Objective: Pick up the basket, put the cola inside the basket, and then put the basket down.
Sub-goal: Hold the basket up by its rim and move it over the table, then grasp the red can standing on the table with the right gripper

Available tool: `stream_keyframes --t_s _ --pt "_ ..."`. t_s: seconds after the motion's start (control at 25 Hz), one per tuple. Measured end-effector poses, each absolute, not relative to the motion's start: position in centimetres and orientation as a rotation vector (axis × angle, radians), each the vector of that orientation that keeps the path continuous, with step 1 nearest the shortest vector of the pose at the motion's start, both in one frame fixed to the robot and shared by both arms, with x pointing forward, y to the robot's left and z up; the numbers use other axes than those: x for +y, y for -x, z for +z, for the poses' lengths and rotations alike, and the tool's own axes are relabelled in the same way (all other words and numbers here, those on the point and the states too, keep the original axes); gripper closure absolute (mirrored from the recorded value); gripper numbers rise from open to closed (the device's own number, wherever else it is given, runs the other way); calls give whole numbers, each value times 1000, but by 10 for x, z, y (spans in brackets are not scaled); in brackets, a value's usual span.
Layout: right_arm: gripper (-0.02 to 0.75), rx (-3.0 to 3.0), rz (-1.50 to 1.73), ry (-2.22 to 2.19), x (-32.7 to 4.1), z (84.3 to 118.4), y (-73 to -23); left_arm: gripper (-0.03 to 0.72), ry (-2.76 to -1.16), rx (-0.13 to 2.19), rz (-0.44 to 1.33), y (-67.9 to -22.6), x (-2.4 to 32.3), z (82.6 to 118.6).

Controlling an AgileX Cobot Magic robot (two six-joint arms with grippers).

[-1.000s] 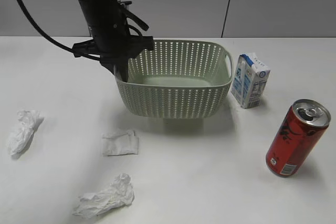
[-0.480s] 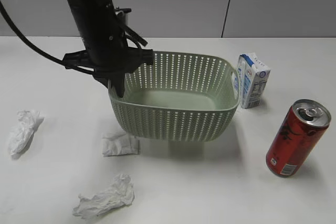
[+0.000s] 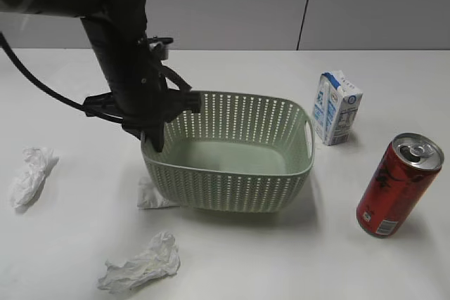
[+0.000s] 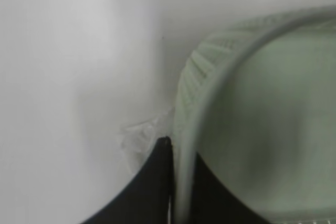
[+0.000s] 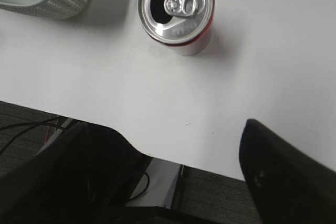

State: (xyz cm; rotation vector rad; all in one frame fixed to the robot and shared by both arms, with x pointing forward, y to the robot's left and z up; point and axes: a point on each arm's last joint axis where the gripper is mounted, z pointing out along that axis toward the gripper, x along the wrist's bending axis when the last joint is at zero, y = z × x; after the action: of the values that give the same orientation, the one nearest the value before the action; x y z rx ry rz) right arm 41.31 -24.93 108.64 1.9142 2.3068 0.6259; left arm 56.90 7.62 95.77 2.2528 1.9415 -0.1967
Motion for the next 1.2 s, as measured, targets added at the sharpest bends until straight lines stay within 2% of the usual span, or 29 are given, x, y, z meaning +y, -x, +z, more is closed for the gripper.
stream_keyframes --t_s 0.28,0.48,1.2 --pt "73 2354 462 -1853 -215 1063 -463 690 -2213 1912 -207 -571 72 959" --pt "73 2340 388 -1902 -208 1038 -483 690 -2211 1908 -206 -571 72 959" --pt "83 2298 286 -1993 -205 1008 -500 690 -2205 1905 -202 -572 72 959"
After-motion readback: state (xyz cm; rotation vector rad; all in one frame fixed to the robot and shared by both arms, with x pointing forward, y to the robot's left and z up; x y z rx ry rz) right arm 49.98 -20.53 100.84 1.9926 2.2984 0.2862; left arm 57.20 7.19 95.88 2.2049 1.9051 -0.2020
